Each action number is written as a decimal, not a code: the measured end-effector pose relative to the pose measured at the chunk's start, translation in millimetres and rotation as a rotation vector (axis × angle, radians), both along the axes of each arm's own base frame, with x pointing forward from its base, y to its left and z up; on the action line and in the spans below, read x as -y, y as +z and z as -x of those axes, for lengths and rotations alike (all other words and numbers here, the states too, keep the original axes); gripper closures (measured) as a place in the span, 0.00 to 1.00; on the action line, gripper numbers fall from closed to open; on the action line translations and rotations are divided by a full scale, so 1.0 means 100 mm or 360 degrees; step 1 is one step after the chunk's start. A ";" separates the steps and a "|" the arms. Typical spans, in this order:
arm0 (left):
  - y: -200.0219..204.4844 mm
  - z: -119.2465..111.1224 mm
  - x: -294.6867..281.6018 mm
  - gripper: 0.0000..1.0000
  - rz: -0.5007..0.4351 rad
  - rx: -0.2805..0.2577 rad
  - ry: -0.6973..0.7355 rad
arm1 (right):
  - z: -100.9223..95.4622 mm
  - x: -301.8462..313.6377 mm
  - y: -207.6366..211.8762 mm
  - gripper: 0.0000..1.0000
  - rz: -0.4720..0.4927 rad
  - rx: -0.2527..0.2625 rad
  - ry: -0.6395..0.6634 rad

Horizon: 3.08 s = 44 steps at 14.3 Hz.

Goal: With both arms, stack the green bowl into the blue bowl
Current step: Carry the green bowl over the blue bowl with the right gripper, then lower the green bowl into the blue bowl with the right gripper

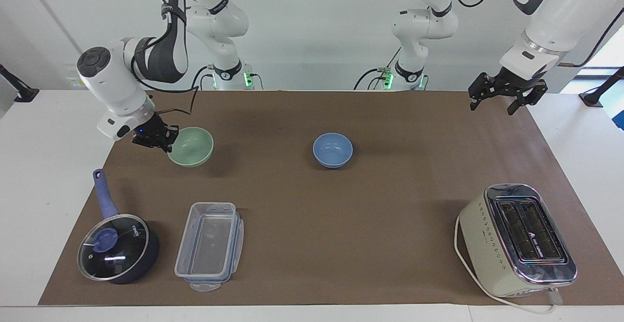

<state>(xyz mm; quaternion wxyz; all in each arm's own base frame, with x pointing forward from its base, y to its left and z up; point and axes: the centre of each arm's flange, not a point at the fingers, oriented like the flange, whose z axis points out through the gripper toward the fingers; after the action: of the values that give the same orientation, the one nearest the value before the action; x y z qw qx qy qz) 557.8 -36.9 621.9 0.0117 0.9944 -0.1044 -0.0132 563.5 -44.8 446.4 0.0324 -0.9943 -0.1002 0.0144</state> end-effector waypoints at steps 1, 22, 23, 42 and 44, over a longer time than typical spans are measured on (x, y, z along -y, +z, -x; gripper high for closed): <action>0.00 0.00 0.01 0.00 0.0000 -0.0003 -0.0003 | -0.04 -0.23 0.07 0.96 -0.0009 0.0015 0.0001; 0.08 0.04 -0.05 0.00 0.0001 0.0019 0.0015 | 0.31 -3.76 -0.19 0.96 -0.0132 -0.0005 -0.0314; 0.08 0.04 -0.05 0.00 0.0001 0.0019 0.0014 | 0.31 -3.76 -0.19 0.96 -0.0131 -0.0006 -0.0314; 0.08 0.04 -0.05 0.00 0.0001 0.0020 0.0014 | 0.46 -3.97 -0.65 0.96 -0.0119 -0.0007 -0.0266; 0.08 0.04 -0.05 0.00 0.0001 0.0020 0.0014 | 0.50 -3.96 -0.71 0.96 -0.0105 -0.0024 -0.0262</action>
<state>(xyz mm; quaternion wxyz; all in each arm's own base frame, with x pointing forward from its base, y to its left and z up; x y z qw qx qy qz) 553.9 -31.7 629.7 0.0115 0.9949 -0.1001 -0.0070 513.4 351.6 375.6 0.0671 -0.9975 -0.0182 0.0159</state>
